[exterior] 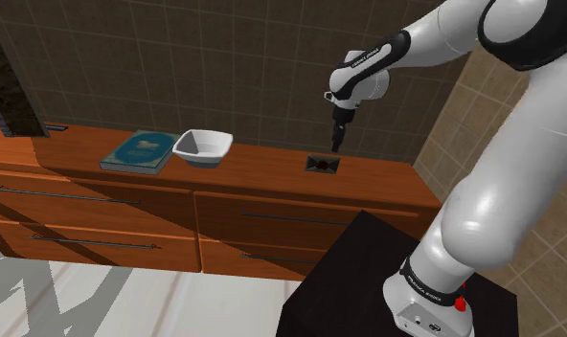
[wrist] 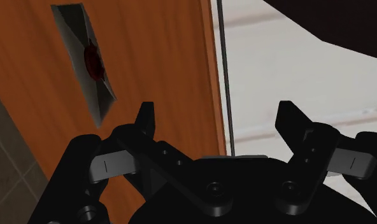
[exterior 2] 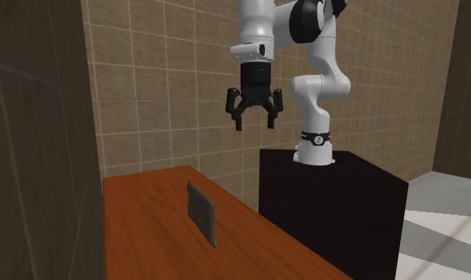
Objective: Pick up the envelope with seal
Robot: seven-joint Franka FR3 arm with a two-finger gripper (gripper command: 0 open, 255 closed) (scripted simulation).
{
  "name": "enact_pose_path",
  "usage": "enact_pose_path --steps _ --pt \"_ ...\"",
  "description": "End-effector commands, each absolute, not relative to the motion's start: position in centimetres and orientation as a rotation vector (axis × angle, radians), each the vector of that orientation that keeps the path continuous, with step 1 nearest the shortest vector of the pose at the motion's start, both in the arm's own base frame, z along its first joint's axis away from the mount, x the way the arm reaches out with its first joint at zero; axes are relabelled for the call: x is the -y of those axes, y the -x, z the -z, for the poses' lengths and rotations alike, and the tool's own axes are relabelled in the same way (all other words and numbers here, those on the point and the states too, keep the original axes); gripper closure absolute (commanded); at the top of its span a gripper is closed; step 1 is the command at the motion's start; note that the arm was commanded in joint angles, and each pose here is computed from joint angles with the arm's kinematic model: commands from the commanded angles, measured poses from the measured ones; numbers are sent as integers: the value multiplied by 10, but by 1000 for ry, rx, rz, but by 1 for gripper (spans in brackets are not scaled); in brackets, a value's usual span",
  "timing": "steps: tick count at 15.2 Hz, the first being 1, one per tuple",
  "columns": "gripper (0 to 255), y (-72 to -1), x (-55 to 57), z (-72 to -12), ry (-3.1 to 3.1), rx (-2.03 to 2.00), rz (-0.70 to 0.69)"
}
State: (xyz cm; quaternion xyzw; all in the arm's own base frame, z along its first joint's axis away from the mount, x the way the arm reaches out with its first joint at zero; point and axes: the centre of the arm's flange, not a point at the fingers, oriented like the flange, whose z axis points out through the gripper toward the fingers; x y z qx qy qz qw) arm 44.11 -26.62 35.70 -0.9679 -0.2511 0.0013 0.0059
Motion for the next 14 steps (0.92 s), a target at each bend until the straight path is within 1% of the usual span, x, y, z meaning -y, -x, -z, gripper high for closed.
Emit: enact_pose_path --steps 1,14 --pt "0 -454 284 -338 3017 822 -8" --pt "0 -541 387 -226 2927 1022 -32"
